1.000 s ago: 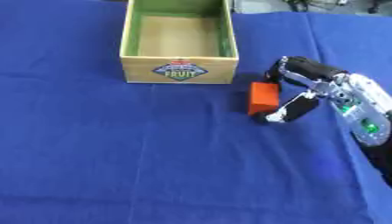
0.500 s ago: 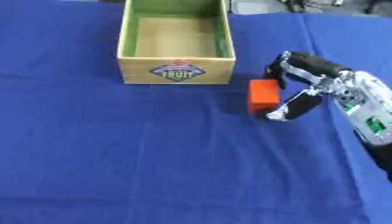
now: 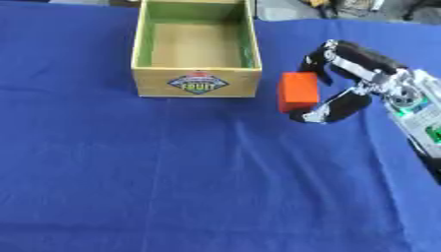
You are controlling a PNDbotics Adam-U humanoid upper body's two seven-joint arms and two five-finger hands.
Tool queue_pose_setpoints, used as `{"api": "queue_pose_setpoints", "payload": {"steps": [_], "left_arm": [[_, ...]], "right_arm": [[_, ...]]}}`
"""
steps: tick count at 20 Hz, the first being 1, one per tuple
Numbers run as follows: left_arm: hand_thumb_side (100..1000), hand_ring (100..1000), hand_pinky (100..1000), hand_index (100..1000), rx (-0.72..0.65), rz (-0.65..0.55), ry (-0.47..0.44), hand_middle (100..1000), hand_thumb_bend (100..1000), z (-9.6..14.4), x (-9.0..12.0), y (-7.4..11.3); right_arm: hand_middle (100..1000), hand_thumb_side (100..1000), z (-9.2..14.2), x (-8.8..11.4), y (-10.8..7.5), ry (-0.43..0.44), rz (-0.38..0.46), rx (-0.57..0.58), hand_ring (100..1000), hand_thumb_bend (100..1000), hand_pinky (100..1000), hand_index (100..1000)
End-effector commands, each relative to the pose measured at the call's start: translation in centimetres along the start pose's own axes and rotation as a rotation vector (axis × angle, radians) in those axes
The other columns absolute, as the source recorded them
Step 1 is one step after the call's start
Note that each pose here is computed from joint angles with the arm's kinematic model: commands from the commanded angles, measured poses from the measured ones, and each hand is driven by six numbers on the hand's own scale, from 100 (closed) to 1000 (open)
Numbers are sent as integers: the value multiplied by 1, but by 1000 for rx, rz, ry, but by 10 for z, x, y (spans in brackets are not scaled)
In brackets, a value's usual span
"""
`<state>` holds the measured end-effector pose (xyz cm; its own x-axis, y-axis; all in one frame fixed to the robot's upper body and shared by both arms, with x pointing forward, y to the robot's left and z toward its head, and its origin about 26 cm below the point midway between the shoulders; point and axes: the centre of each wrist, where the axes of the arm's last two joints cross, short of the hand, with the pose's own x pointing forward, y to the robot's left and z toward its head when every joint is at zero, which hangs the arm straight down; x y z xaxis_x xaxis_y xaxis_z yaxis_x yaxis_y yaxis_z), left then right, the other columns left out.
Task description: Pick up objects on the table and place them in the box.
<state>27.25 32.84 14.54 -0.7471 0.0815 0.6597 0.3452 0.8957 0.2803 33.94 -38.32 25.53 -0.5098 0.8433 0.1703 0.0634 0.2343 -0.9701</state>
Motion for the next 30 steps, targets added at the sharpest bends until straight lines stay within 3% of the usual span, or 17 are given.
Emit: {"api": "queue_pose_setpoints", "payload": {"steps": [1, 10, 22, 30], "left_arm": [[1000, 128, 100, 412, -18, -31, -1, 137, 100, -2, 7, 5], [1000, 126, 100, 411, -31, -41, 6, 136, 100, -1, 8, 5], [1000, 121, 100, 408, -65, -59, -32, 132, 100, -6, 8, 4], [1000, 120, 100, 407, -73, -61, -48, 131, 100, -6, 6, 1]], "right_arm": [[189, 100, 4, 7, -32, -28, 41, -59, 568, 100, 655, 144], [177, 100, 5, 15, -67, -62, 8, -206, 558, 100, 640, 129], [167, 100, 0, -21, -101, 57, -83, -462, 546, 100, 635, 128], [153, 100, -10, -34, -109, 69, -109, -603, 523, 153, 617, 126]]}}
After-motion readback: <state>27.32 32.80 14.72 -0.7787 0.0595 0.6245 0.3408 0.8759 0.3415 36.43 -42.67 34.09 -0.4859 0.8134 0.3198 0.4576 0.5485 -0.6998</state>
